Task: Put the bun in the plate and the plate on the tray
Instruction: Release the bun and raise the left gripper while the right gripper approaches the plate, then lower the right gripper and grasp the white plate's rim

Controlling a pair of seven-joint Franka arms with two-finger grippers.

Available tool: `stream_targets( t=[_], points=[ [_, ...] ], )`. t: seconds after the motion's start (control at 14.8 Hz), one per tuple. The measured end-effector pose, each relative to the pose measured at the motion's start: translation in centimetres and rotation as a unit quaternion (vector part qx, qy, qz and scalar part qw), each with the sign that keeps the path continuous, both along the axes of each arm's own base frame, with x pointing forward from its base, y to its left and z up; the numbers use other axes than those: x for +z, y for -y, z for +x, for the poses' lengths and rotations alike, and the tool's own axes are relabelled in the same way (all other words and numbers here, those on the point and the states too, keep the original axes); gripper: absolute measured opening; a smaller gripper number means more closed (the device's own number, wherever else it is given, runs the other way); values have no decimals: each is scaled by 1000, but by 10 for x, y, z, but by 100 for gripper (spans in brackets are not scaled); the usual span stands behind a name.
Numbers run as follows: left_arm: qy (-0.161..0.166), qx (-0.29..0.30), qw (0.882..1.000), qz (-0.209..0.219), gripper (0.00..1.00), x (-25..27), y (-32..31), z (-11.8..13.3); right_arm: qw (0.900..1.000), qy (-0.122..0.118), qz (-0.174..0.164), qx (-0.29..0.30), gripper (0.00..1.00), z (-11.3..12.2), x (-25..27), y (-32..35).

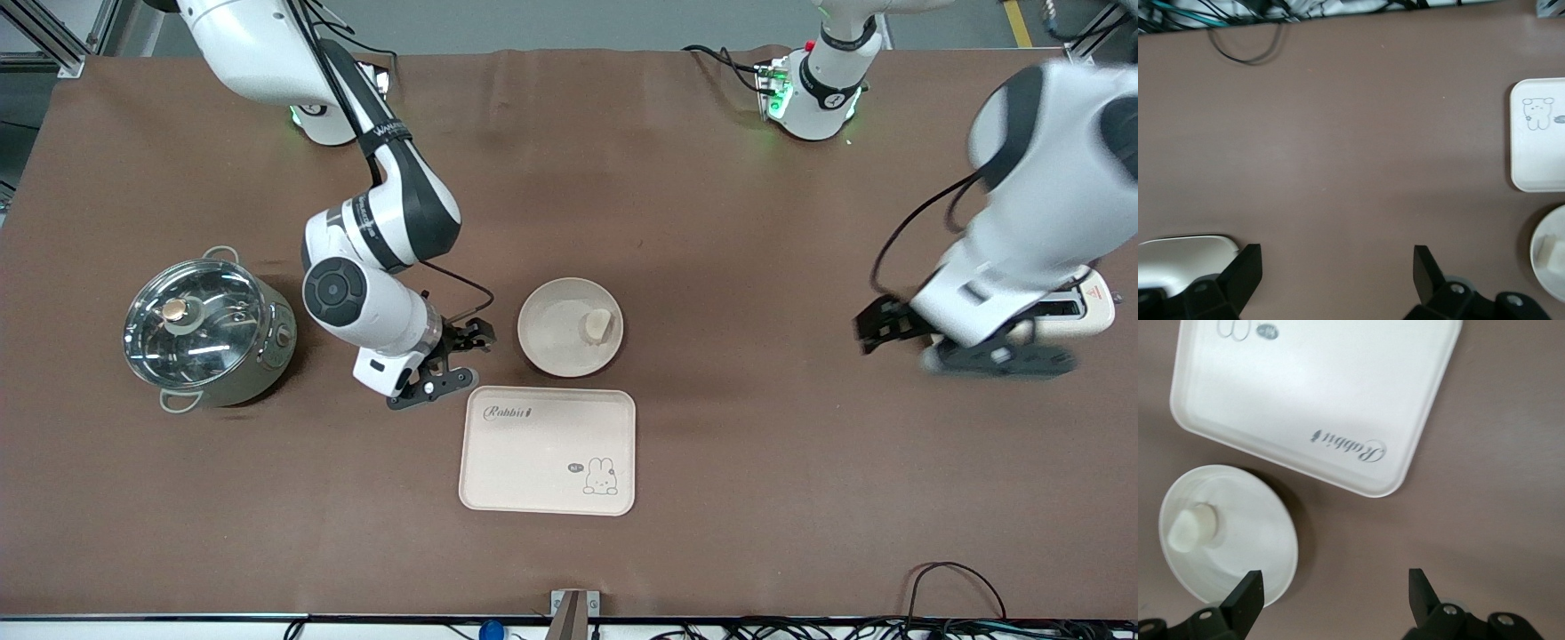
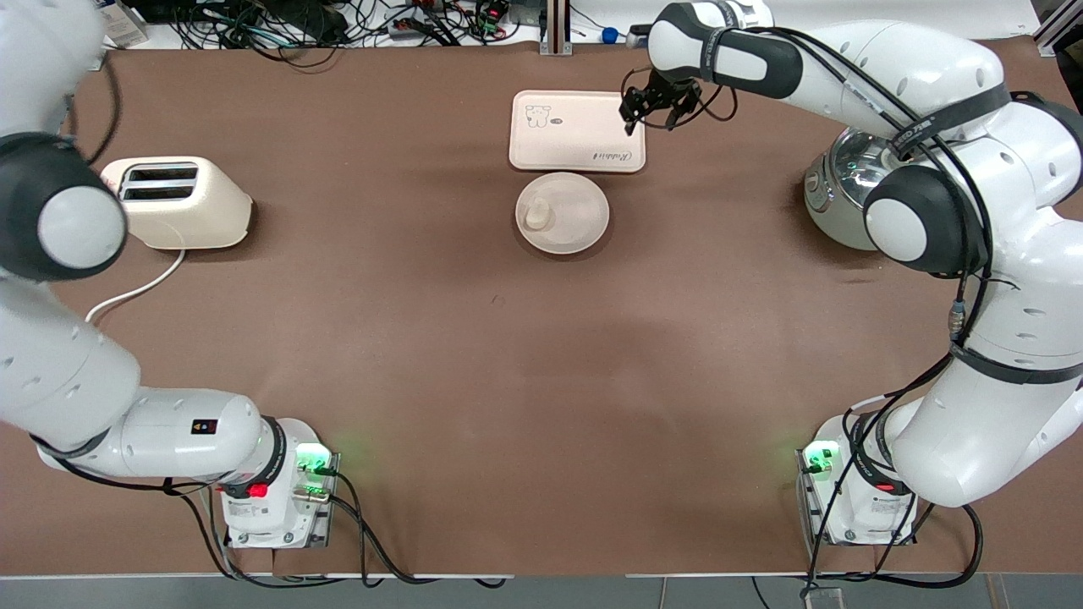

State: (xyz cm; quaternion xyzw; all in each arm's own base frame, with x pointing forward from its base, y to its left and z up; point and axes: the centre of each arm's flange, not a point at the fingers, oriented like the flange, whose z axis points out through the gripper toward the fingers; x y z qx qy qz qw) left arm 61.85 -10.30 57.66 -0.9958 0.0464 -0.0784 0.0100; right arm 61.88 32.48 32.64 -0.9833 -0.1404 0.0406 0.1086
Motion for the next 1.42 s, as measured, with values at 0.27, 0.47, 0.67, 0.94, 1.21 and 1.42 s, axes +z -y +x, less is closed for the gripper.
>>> stream_targets(
  t=[0.27,0.47,0.67,0.94,1.21,1.42],
  points=[
    [19,-8,1000,7,100,62,-66,-62,999,-34,18,15,79,-6,-41,-9],
    [26,-3,1000,2,100,74,-68,-85,997,-55,40,28,75,-11,-68,-16],
    [5,8,1000,-24,100,66,-74,-69,997,-52,46,33,72,-14,-79,-25],
    [-16,8,1000,-25,100,67,-73,-51,997,-50,46,43,67,-25,-95,-46],
    [-16,8,1000,-25,100,70,-74,-50,996,-59,50,39,59,-32,-119,-55],
    [-11,4,1000,-22,100,75,-70,-51,996,-64,50,38,55,-35,-127,-57]
  ],
)
